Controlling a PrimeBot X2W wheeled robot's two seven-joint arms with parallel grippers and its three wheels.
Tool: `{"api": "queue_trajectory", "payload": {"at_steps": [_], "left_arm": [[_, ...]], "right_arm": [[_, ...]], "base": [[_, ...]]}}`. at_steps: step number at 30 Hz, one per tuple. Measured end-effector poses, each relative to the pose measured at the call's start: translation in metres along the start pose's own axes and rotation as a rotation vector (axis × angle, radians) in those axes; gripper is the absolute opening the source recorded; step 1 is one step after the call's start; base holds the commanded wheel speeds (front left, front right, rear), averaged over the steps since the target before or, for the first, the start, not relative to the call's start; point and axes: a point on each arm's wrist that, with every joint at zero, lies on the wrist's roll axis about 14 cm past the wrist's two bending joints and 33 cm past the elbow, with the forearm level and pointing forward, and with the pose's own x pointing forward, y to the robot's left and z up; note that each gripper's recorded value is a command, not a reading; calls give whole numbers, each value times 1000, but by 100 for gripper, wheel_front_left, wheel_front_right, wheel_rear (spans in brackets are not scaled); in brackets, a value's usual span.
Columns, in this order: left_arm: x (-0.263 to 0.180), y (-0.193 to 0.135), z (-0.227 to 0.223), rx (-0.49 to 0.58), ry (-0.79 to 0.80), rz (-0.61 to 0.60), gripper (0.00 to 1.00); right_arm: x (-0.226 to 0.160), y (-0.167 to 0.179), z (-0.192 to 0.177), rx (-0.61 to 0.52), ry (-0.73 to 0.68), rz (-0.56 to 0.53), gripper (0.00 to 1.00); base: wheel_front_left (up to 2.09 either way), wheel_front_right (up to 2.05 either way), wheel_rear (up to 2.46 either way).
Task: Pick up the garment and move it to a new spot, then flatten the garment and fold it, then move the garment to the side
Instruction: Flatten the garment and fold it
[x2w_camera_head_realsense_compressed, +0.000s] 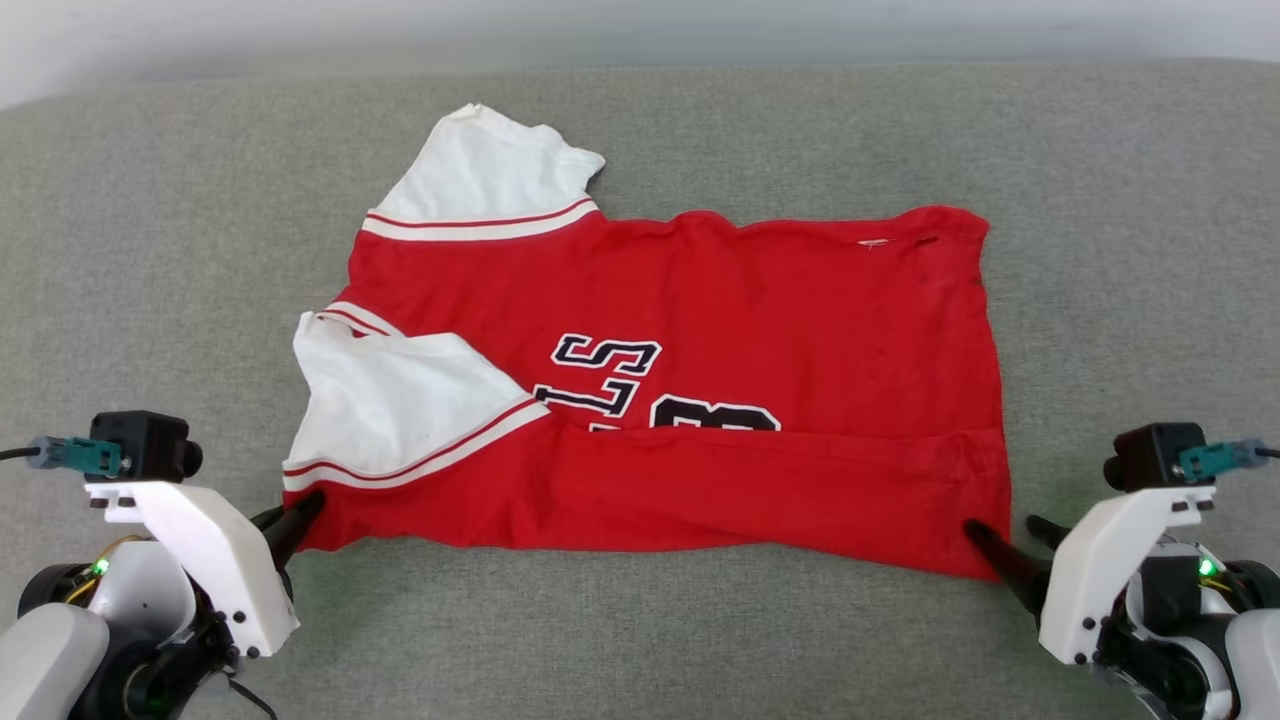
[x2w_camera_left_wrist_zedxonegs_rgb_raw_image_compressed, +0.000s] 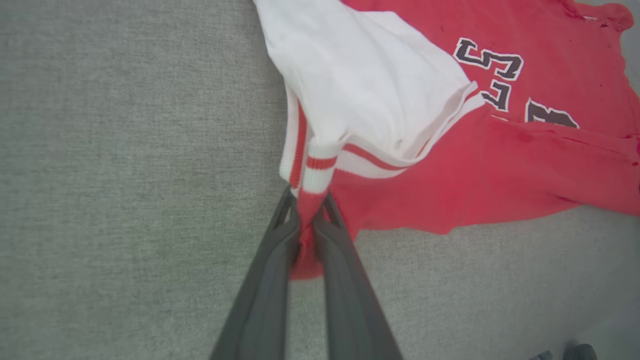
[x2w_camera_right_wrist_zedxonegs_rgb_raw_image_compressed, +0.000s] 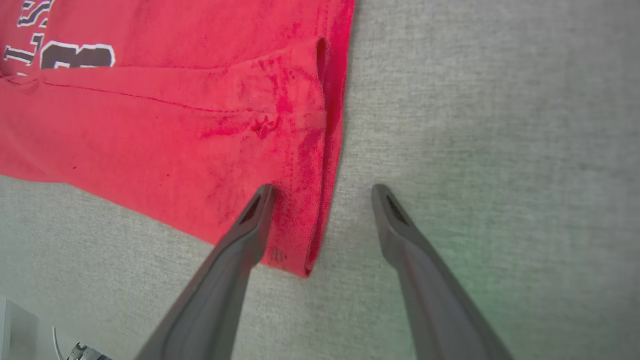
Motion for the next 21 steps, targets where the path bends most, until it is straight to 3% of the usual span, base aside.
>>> {"api": "queue_trajectory", "payload": {"at_steps": [3, 4, 5, 6, 21], "left_arm": [[0, 1, -4, -9, 4, 4, 0], [0, 1, -5, -13, 5, 4, 0], [0, 1, -7, -17, 8, 5, 0], [0, 2, -7, -20, 9, 5, 0], [-19, -6, -3, -31, -84, -4, 0]], "right_arm": [[11, 13, -5, -3, 53, 36, 100], [13, 16, -7, -4, 69, 47, 89], [15, 17, -7, -8, 78, 51, 38], [17, 19, -7, -10, 84, 57, 0], [-5, 27, 14, -49, 2, 82, 0]], "base": [[0, 0, 0], [0, 0, 0], [0, 0, 0], [0, 0, 0], [0, 0, 0]]}}
